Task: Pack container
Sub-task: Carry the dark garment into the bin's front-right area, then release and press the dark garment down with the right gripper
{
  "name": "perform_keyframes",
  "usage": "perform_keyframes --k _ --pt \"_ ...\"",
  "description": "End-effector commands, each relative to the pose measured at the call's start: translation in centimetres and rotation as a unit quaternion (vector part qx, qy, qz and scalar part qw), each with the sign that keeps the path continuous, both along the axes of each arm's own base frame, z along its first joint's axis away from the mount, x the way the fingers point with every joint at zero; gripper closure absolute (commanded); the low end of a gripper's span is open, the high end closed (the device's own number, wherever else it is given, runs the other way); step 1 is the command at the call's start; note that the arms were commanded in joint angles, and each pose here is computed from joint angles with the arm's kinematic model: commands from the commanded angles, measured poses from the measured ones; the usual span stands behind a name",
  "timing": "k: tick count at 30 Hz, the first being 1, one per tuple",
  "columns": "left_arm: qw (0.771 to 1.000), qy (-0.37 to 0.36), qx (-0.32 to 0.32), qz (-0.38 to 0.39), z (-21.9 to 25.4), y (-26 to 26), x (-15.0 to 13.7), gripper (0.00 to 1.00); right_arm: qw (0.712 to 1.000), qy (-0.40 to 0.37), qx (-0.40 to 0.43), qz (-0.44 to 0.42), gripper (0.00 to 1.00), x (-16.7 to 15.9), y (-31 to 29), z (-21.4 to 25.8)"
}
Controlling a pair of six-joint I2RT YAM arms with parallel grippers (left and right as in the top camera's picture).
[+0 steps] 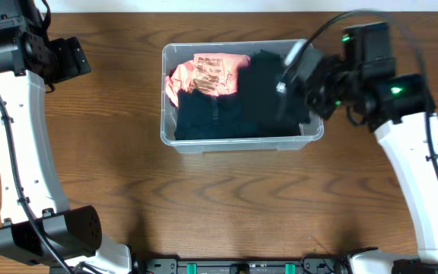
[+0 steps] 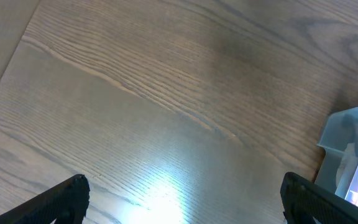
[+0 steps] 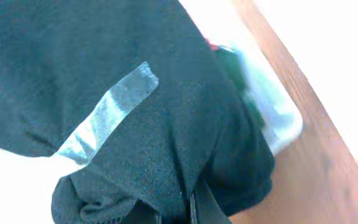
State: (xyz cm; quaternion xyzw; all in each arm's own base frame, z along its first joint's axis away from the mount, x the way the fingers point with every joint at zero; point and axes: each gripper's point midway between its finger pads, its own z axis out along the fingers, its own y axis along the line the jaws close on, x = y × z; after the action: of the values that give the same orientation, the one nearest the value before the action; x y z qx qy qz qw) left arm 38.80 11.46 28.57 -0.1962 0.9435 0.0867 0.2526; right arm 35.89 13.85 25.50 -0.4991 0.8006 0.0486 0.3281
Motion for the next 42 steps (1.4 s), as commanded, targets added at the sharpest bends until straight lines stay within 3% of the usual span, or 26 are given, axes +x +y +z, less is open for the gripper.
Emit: perform_keyframes --k 1,12,18,22,34,35,36,37,42 --pt "1.0 0.01 0.001 0.007 -0.7 0.3 0.0 0.02 0.985 -0.041 -0.074 0.148 0.99 -1.0 1.3 -0.9" --pt "1.0 0.01 0.001 0.007 -0.7 0.3 0.0 0.02 0.978 0.021 -0.107 0.175 0.99 -0.4 1.1 -5.5" --pt "1.0 0.01 0.001 0.007 -0.7 0.3 0.0 0.02 0.993 0.039 -0.102 0.034 0.99 3.0 0.0 -7.1" --pt "1.0 0.01 0.001 0.007 -0.7 0.3 0.0 0.02 0.994 0.056 -0.086 -0.043 0.99 3.6 -0.7 -7.2" --pt "1.0 0.01 0.001 0.007 -0.7 0.3 0.0 0.02 0.985 0.096 -0.128 -0.062 0.97 1.8 -2.5 -8.3" --pt "1.0 0.01 0.001 0.007 -0.7 0.3 0.0 0.02 0.985 0.098 -0.129 -0.062 0.83 1.7 -2.5 -8.3" --pt "1.0 0.01 0.001 0.007 -0.7 0.3 0.0 0.02 0.985 0.102 -0.126 -0.061 0.29 1.6 -2.4 -8.4" --pt "1.0 0.01 0.001 0.007 -0.7 0.3 0.0 0.02 0.986 0.105 -0.119 -0.056 0.01 1.4 -2.0 -8.4" --pt "1.0 0.01 0.001 0.007 -0.7 0.3 0.0 0.02 0.993 0.115 -0.019 0.001 0.01 0.5 2.0 -6.8"
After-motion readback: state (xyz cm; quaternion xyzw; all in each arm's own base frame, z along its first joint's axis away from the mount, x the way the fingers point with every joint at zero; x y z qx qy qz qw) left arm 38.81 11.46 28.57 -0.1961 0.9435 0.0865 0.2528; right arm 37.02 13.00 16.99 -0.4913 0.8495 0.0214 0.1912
